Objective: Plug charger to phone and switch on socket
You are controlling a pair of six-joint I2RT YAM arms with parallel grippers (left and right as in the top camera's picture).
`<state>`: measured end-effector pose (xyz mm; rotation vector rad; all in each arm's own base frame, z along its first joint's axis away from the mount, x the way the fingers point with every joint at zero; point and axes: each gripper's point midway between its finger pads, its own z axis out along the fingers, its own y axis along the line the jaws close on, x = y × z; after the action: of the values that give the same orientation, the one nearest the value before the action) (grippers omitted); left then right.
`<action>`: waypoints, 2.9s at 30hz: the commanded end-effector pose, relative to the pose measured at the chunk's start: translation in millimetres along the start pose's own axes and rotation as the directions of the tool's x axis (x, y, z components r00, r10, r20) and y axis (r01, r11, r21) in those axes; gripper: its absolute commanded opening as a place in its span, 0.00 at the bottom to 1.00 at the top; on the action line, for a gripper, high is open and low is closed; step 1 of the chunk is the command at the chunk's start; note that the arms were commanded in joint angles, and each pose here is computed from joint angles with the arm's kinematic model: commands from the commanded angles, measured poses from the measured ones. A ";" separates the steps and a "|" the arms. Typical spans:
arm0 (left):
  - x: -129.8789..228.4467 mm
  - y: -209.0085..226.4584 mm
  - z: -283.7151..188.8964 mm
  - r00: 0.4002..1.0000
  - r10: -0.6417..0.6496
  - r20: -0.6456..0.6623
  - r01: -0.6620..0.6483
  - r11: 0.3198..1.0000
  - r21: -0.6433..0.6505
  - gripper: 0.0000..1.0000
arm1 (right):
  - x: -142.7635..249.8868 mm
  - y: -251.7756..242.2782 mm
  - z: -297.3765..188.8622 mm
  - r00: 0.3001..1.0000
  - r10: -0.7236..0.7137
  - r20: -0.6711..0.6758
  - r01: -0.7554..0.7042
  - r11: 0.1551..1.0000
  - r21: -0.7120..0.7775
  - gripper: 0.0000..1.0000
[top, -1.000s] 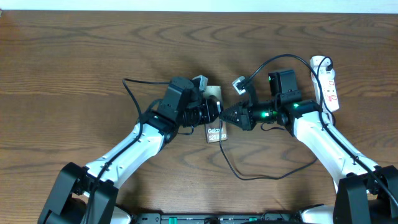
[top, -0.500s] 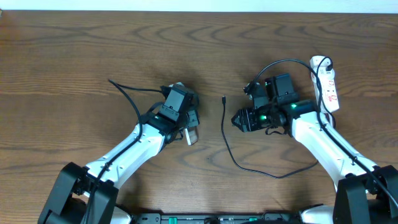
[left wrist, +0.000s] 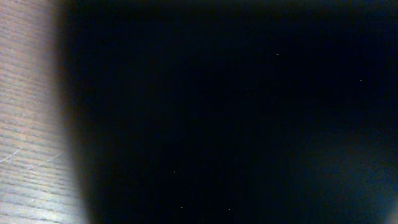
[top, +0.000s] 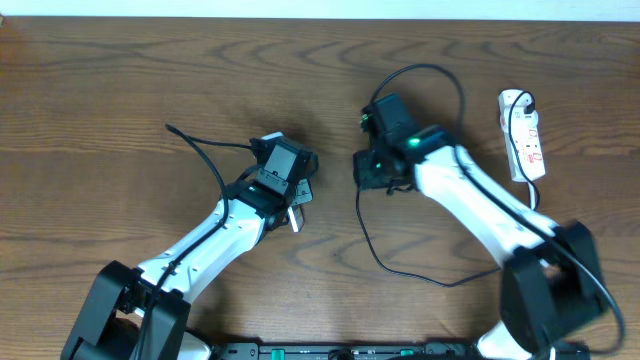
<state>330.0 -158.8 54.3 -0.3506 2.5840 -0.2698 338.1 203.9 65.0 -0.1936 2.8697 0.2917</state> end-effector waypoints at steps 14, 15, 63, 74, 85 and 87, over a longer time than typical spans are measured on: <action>-13.0 -2.4 -6.4 0.999 -0.002 0.045 0.002 1.000 -0.001 0.08 | 26.3 1.0 75.1 0.978 0.152 -0.144 -0.149 0.988 0.036 0.25; -13.0 -2.4 -6.4 0.999 -0.001 0.045 0.001 1.000 -0.001 0.08 | 26.9 4.5 74.9 0.976 0.156 -0.153 -0.155 0.988 0.018 0.21; -9.0 -112.5 -116.0 0.945 0.322 -0.064 -0.082 0.421 0.903 0.07 | -28.8 20.3 -72.5 0.983 -0.032 0.181 0.184 0.192 -0.964 0.01; -74.8 -113.5 -135.8 0.991 0.133 0.025 -0.074 0.381 0.922 0.07 | -30.4 28.2 -116.3 0.960 -0.049 0.275 0.279 0.188 -0.942 0.01; -141.9 -109.7 -158.0 0.980 -0.197 -0.041 0.109 0.347 0.931 0.07 | 21.0 41.6 -153.1 0.927 -0.087 0.364 0.374 0.169 -0.912 0.01; -148.2 -110.9 -162.9 0.967 -0.242 -0.081 0.158 0.320 0.934 0.07 | 33.7 45.8 -159.2 0.916 -0.102 0.388 0.400 0.160 -0.902 0.01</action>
<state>386.3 -204.6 261.9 -0.0585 1.8901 -1.6416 280.0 206.9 202.4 -0.5606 2.0316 2.0177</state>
